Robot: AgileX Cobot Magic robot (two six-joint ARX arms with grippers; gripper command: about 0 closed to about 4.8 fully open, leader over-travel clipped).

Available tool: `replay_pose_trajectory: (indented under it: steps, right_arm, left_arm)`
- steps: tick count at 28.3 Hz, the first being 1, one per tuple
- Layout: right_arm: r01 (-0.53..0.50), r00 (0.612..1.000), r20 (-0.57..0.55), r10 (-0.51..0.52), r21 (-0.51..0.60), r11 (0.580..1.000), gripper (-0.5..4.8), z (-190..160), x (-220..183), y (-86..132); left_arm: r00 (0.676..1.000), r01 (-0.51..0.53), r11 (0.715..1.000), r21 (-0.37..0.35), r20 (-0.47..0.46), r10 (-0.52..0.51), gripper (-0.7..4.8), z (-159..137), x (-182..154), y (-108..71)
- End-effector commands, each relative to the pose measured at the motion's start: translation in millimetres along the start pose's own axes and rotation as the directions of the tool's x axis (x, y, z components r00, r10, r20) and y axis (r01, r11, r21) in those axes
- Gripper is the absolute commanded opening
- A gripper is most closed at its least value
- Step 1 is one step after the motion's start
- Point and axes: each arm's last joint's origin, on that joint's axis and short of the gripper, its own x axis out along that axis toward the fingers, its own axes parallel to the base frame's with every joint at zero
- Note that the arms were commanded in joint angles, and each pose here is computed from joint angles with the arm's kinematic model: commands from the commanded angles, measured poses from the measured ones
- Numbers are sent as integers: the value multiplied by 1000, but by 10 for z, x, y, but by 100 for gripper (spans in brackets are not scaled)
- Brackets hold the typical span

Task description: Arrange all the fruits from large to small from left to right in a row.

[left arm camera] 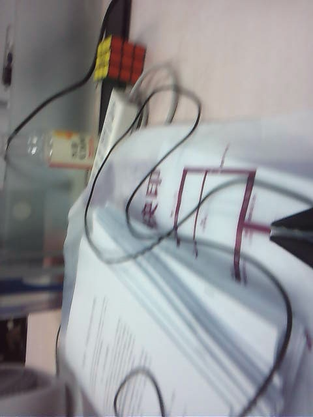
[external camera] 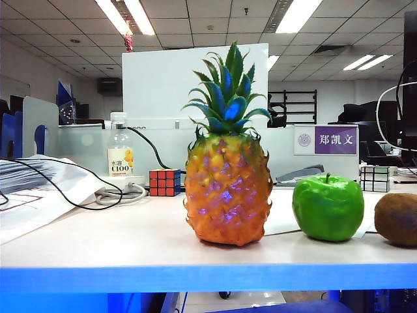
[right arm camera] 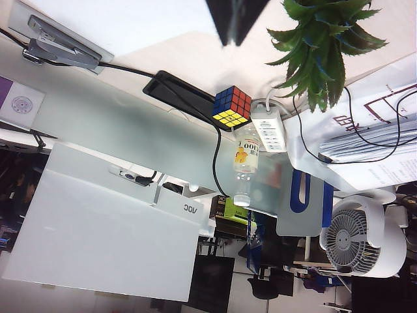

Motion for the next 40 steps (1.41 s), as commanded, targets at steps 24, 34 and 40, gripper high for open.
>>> replay_pose_trajectory:
  steps: [24, 34, 40]
  right_arm:
    - [0, 1000, 13, 0, 1, 1000, -1, 20, -1, -3]
    - [0, 1000, 13, 0, 1, 1000, -1, 20, -1, -3]
    - [0, 1000, 13, 0, 1, 1000, -1, 21, -1, -3]
  left_arm:
    - [999, -27, 1000, 10, 33, 26, -5, 38, 17, 124]
    - [997, 69, 998, 15, 27, -69, -5, 32, 14, 74]
    - [995, 100, 995, 16, 26, -101, -5, 32, 13, 59]
